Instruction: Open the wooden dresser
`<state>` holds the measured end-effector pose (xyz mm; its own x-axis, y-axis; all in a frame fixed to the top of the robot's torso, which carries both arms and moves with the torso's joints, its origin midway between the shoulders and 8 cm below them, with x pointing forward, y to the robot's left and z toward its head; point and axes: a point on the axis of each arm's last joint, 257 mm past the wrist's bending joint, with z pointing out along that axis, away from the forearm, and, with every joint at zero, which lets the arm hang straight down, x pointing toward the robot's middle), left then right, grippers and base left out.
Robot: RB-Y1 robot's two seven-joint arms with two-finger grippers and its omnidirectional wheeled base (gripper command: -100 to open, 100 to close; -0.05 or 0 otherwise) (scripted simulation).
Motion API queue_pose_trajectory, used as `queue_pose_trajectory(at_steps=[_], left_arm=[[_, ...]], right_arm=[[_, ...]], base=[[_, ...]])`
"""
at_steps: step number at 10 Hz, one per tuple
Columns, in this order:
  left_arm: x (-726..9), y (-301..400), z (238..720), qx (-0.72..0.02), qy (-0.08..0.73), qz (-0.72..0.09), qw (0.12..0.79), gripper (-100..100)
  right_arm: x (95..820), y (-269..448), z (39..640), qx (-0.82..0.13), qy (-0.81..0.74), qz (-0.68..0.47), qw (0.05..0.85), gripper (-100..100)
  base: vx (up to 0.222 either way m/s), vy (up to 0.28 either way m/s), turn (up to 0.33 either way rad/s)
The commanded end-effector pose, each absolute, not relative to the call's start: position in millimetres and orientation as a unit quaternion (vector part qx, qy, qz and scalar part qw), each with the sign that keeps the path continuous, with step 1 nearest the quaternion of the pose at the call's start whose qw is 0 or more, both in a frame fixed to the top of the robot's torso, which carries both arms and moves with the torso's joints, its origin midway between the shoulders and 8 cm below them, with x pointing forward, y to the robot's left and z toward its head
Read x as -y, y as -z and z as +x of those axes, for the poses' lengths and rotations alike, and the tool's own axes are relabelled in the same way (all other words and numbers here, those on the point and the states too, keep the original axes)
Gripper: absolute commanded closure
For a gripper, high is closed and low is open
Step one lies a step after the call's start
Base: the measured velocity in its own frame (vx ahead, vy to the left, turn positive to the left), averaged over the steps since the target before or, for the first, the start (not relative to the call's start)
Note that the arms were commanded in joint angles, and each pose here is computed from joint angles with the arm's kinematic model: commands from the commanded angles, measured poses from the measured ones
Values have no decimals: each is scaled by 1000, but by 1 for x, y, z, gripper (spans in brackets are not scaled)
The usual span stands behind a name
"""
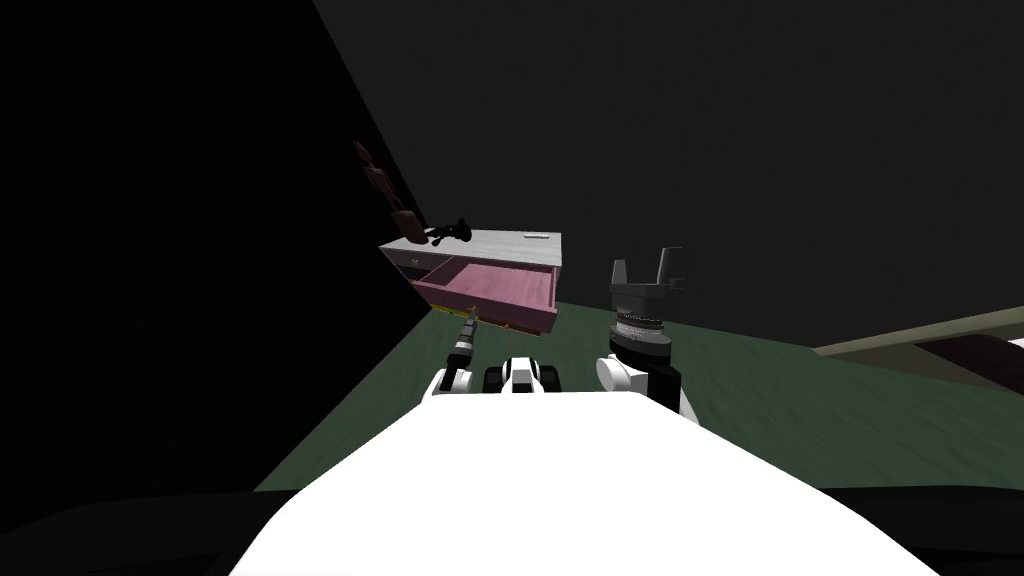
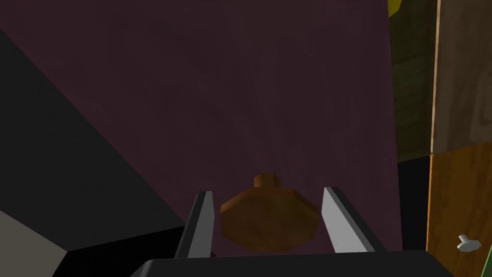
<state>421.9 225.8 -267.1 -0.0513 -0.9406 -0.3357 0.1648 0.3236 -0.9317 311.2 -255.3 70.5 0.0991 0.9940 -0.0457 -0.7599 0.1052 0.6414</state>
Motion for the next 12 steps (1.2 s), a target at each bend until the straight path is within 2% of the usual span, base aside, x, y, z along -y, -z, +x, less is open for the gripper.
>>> queue_pose_trajectory(at_steps=[1,9,11,12], left_arm=[[-228,251,428,-556,465,-349,594,-100],[-232,212,437,-556,464,-349,595,-100],[-232,231,432,-568,455,-362,583,-100],[-233,234,431,-570,453,-364,581,0]], right_arm=[[255,-71,311,-245,-625,239,702,0],[255,-71,311,-245,-625,239,702,0],[255,-70,311,-245,-625,239,702,0],[255,-71,311,-245,-625,239,702,0]], base=[[-8,-8,-8],[-6,-9,-5],[-4,-2,2],[0,0,0]])
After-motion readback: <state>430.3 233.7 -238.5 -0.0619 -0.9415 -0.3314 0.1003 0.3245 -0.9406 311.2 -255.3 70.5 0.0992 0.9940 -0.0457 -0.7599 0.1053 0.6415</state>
